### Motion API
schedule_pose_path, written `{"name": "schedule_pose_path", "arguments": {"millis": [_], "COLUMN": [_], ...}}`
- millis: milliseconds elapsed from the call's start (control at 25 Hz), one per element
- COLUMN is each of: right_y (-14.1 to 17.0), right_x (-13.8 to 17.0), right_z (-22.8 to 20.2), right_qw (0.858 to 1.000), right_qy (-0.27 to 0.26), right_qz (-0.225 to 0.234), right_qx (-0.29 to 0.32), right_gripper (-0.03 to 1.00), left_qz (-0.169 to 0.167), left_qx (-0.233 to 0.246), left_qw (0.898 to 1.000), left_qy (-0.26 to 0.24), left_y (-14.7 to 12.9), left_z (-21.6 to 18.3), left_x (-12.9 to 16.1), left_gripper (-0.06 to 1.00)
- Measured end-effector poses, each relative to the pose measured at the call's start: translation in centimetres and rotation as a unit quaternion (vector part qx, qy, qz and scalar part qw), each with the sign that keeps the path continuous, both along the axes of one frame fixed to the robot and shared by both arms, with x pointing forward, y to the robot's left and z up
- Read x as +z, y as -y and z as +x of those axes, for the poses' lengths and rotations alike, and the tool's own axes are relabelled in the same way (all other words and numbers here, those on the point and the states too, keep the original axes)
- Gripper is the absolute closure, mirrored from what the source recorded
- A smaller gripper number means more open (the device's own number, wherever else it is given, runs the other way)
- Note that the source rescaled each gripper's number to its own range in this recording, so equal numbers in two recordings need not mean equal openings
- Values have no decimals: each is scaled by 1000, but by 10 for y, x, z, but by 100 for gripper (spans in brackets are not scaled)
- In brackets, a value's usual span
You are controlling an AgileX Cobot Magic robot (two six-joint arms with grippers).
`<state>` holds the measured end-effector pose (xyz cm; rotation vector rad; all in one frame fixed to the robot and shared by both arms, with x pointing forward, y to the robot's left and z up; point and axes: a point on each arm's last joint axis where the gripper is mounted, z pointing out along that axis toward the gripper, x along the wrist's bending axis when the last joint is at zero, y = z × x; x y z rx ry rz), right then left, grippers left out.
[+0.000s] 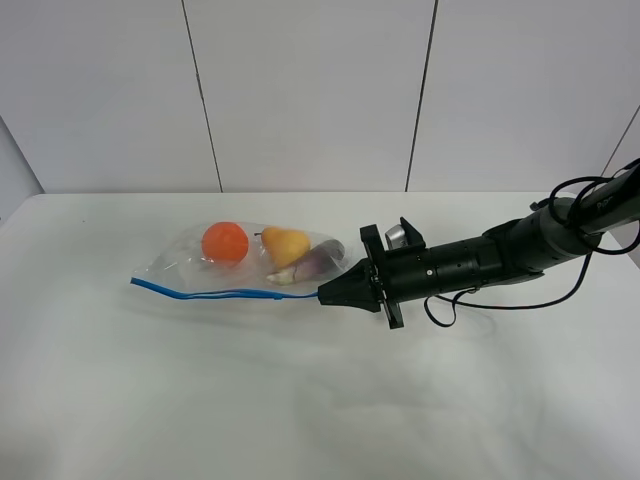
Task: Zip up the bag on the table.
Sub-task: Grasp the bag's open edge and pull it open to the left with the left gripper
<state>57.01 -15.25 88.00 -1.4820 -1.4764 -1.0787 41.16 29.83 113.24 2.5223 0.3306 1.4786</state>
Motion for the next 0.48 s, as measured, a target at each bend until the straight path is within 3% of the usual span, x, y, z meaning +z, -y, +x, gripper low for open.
{"name": "schedule_pose_path", "arguments": {"millis": [240, 480], "right_y": [0, 0], "right_x": [0, 0], "right_z": [0, 0], "right_qw": [1000, 1000], "right_qy": [0, 0], "right_qz": [0, 0], "right_qx": [0, 0], "right_gripper": [97, 97], "left_qz": [-66, -94], "left_qx": [-61, -131], "left_qw": [996, 987], "left_qy": [-3, -21], "left_y": [15, 33], "left_z": [4, 0], "left_x": [-3, -18], "left_gripper": [-5, -5]}}
